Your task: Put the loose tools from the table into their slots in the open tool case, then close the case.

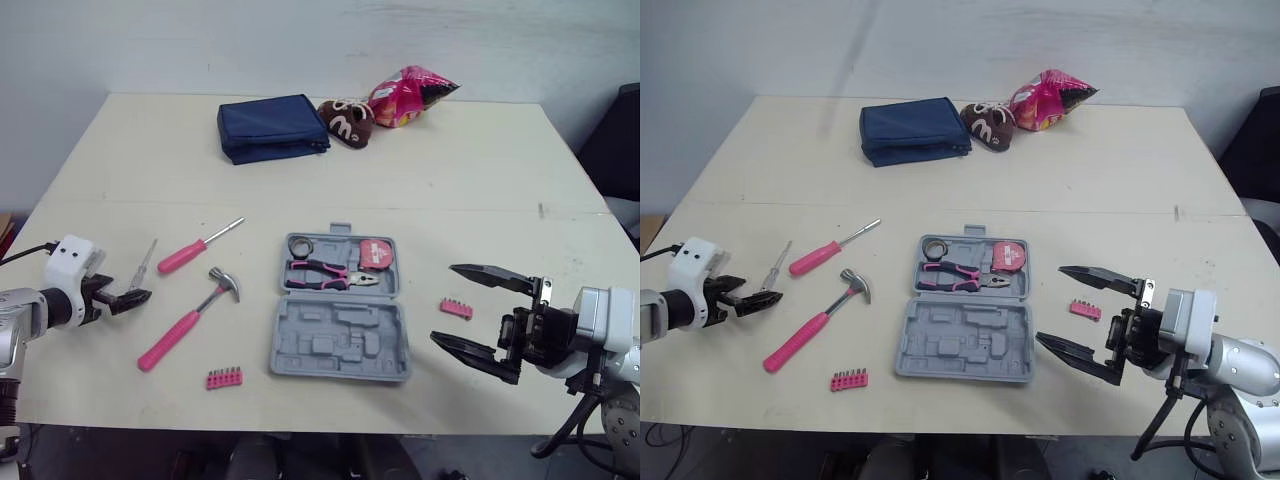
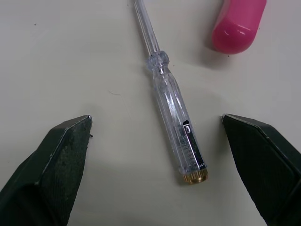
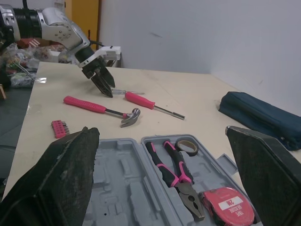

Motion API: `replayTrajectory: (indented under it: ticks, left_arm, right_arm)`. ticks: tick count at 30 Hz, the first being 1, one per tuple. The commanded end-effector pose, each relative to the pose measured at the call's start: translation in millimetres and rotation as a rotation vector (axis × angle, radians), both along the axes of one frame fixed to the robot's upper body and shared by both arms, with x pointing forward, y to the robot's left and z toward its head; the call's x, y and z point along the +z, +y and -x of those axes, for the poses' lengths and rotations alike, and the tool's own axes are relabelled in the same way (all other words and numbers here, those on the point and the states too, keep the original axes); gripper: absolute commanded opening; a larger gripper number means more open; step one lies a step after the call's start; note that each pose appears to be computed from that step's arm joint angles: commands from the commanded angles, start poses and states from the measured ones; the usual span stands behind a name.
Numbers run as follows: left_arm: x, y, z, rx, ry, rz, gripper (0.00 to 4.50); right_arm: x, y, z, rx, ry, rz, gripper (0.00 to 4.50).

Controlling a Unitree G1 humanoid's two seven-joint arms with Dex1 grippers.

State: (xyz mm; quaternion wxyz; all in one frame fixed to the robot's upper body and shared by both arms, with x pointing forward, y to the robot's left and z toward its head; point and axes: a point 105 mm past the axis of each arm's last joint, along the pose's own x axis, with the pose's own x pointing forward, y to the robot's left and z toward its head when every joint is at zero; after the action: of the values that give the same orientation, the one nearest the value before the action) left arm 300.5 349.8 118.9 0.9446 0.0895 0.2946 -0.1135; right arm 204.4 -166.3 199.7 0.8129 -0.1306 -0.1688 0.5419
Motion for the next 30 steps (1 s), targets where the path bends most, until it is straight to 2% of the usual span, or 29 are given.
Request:
replayTrajectory:
  ticks: [1, 2, 5, 11, 12, 13, 18, 20, 23, 26, 30]
  left_arm:
    - [-12, 1, 4, 0.036, 0.041, -0.028, 4.48]
    - [-14, 0, 5, 0.036, 0.044, -0.025, 4.48]
    - [-17, -6, 4, 0.030, 0.036, 0.000, 3.58]
    - [-33, -11, 3, 0.076, 0.034, 0.064, 0.85]
    - [-34, -11, 4, 0.091, 0.035, 0.072, 0.27]
    - [-36, -9, 5, 0.104, 0.038, 0.076, 0.01]
    - [-24, 6, 4, 0.182, -0.044, 0.072, 0.01]
    - [-1, 13, -5, 0.188, -0.182, 0.078, 0.01]
    - [34, 3, -15, 0.077, -0.345, 0.061, 0.01]
    - [66, -32, -15, -0.216, -0.404, -0.017, 0.01]
    - [87, -87, -1, -0.670, -0.425, -0.101, 0.01]
  right_arm:
    - [7, 6, 5, 0.022, -0.031, -0.003, 4.50]
    - [8, 7, 5, 0.024, -0.034, -0.005, 4.50]
    - [9, 9, 3, 0.030, -0.041, -0.005, 4.50]
    - [8, 11, 0, 0.046, -0.031, 0.002, 4.50]
    - [7, 11, 0, 0.047, -0.030, 0.004, 4.50]
    - [6, 10, 0, 0.044, -0.029, 0.004, 4.50]
    - [-1, -2, 1, 0.018, -0.020, 0.006, 4.50]
    - [-5, -7, 2, 0.009, -0.021, 0.013, 4.50]
    - [-5, -10, -1, -0.003, -0.031, 0.018, 4.50]
    - [-8, -18, -1, -0.027, -0.025, 0.034, 4.50]
    - [-15, -31, 2, -0.035, -0.007, 0.093, 4.50]
